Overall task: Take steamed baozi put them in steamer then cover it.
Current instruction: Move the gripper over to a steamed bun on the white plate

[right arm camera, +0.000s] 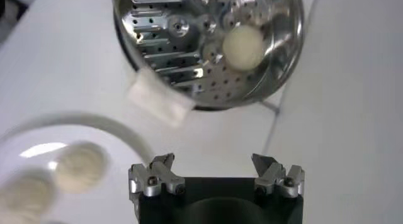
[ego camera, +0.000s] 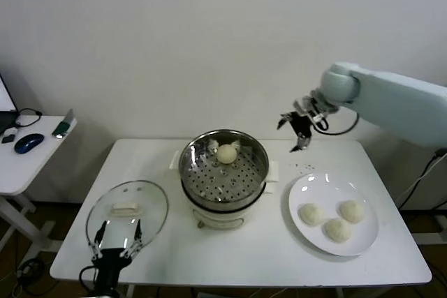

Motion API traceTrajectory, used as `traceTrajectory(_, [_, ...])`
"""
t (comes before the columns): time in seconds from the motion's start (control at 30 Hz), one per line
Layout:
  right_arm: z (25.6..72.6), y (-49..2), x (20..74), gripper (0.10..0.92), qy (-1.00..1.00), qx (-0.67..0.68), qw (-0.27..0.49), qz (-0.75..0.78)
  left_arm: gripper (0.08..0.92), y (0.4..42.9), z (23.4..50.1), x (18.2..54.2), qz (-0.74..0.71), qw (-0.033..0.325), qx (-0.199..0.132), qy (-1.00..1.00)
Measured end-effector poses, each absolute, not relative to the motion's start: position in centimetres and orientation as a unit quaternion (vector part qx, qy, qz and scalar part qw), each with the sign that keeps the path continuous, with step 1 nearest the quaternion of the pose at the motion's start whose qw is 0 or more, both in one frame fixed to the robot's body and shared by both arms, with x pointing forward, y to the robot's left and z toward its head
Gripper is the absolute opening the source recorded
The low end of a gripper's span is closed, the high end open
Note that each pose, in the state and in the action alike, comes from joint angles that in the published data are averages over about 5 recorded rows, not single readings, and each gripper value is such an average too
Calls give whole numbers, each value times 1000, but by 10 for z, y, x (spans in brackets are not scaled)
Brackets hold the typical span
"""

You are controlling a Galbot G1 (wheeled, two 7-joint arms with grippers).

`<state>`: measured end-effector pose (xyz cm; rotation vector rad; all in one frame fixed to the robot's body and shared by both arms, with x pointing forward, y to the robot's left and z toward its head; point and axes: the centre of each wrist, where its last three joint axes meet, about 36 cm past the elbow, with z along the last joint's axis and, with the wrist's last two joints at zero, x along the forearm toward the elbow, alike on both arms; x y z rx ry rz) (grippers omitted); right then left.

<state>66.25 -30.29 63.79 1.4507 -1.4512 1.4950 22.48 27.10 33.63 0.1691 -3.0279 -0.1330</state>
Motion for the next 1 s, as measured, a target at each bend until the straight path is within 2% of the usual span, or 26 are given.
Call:
traceTrajectory(0.17, [592, -335, 638, 823, -570, 542, 354, 507, 823, 275, 335, 225, -46, 55, 58, -996])
traceTrajectory(0.5, [514, -365, 606, 823, -563, 540, 421, 462, 823, 281, 333, 222, -50, 61, 63, -995])
traceTrajectory(1.0, [466, -372, 602, 823, -557, 524, 452, 459, 823, 281, 326, 214, -54, 70, 61, -994])
